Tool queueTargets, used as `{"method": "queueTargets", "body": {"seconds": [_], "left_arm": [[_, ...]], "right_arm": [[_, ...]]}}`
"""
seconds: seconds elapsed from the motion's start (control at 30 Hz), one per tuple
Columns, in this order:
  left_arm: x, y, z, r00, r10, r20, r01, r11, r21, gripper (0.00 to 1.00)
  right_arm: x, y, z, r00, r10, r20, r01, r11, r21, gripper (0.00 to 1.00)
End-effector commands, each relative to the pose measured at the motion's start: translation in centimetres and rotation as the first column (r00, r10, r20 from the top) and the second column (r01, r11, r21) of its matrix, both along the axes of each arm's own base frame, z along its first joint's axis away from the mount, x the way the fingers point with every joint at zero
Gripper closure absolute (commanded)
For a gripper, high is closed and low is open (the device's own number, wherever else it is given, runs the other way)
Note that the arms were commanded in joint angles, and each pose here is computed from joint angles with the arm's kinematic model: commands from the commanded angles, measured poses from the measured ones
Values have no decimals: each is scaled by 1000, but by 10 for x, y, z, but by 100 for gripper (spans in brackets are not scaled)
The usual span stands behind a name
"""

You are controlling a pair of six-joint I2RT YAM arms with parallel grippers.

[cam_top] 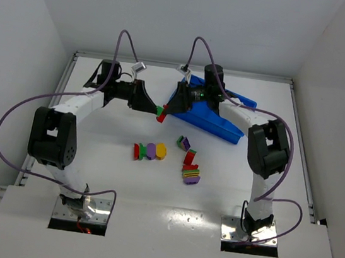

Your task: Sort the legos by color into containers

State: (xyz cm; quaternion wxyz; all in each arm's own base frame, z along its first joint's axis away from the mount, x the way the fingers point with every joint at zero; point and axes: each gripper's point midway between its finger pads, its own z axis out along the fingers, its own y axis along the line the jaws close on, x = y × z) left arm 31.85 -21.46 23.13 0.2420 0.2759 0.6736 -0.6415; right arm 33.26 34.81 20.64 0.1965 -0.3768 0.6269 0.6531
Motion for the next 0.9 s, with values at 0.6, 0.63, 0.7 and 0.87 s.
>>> {"method": "queueTargets", "body": {"seconds": [0.6, 0.63, 0.7, 0.87], "left_arm": [[75, 30, 40, 954, 192, 231, -200, 980, 11, 91], [74, 30, 37, 957, 194, 216, -201, 979, 12, 91], [79, 31, 37, 944, 231, 235, -242, 970, 18, 91], [111, 22, 26, 854, 421, 306, -464, 882, 83, 91]], "right_arm": [[-18, -33, -6, 1000, -4, 18, 3, 1000, 16, 93], [-14, -37, -7, 1000, -15, 18, 15, 1000, 14, 93], [-14, -42, -6, 1000, -24, 9, 24, 1000, 8, 93], [8, -69, -8, 965, -150, 214, 171, 981, -86, 93]]}}
